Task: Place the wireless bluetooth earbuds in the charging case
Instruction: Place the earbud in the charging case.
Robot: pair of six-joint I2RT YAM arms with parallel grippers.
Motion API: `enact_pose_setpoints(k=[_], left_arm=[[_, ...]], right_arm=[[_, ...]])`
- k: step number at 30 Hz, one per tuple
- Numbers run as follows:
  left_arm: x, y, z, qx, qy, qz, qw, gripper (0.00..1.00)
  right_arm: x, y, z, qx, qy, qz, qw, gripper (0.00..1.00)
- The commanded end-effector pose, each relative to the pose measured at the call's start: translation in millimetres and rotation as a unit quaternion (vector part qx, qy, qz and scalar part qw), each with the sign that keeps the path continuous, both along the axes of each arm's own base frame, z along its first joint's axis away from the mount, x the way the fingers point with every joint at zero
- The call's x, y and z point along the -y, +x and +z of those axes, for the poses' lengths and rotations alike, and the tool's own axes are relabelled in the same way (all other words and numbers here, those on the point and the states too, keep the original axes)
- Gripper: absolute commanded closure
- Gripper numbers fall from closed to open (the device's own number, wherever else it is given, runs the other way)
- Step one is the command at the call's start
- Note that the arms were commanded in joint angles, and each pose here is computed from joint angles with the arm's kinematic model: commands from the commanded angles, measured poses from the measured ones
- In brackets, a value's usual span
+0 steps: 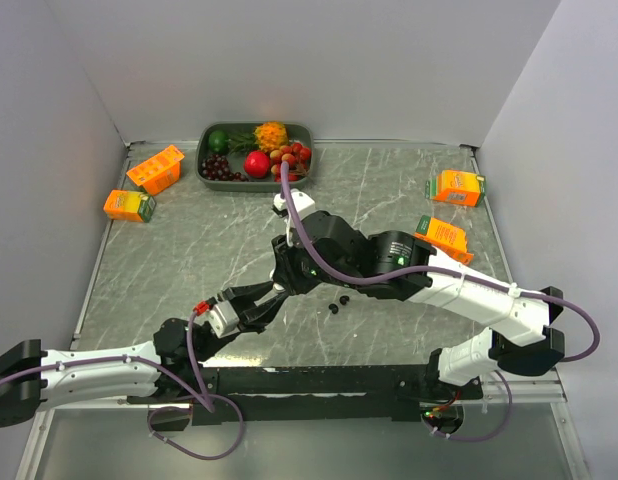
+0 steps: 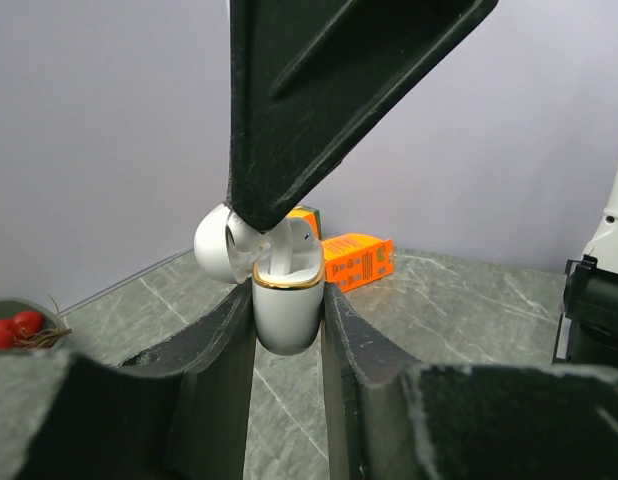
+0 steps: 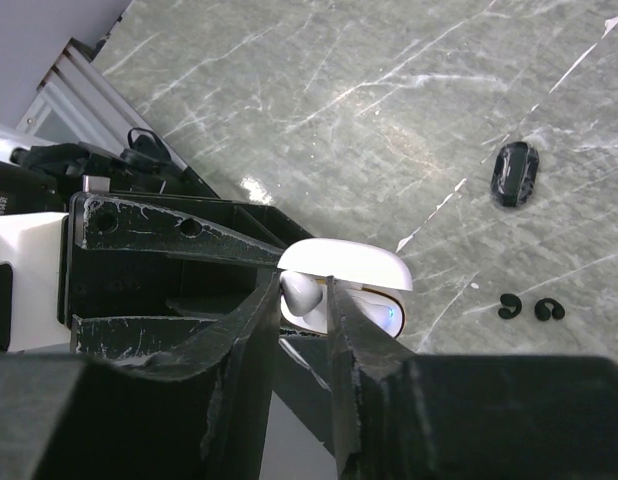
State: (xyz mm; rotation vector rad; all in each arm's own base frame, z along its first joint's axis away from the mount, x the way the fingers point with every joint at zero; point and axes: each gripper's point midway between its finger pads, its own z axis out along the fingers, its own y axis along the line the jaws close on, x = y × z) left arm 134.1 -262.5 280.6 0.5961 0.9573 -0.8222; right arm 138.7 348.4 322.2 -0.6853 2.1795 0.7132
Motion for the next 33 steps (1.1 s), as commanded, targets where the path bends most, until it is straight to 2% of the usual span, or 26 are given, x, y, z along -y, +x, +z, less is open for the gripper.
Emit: enact_pose_setpoints(k=[1, 5, 13, 33], left_arm=[[-7.7, 3.1, 32.0, 0.018, -0.039, 0.016, 0.999, 0.99], [-10.0, 6.0, 33.3, 0.019, -0.042, 0.028, 0.999, 0.99], [-16.2, 13.7, 36.1, 0.019, -0.048, 0.055, 0.997, 0.99], [-37.4, 39.7, 42.5, 0.023, -0.061, 0.158, 0.985, 0.99]], right_arm=[[-8.0, 1.8, 6.6, -0.008, 0.012, -0.002, 1.0, 0.7], [-8.0, 1.0, 5.1, -0.022, 0.02, -0.006, 1.0, 0.77], [-8.0, -0.1, 1.6, -0.045, 0.036, -0.013, 0.998, 1.0], [-8.9, 0.7, -3.4, -0.148, 0.105, -0.097, 0.979, 1.0]])
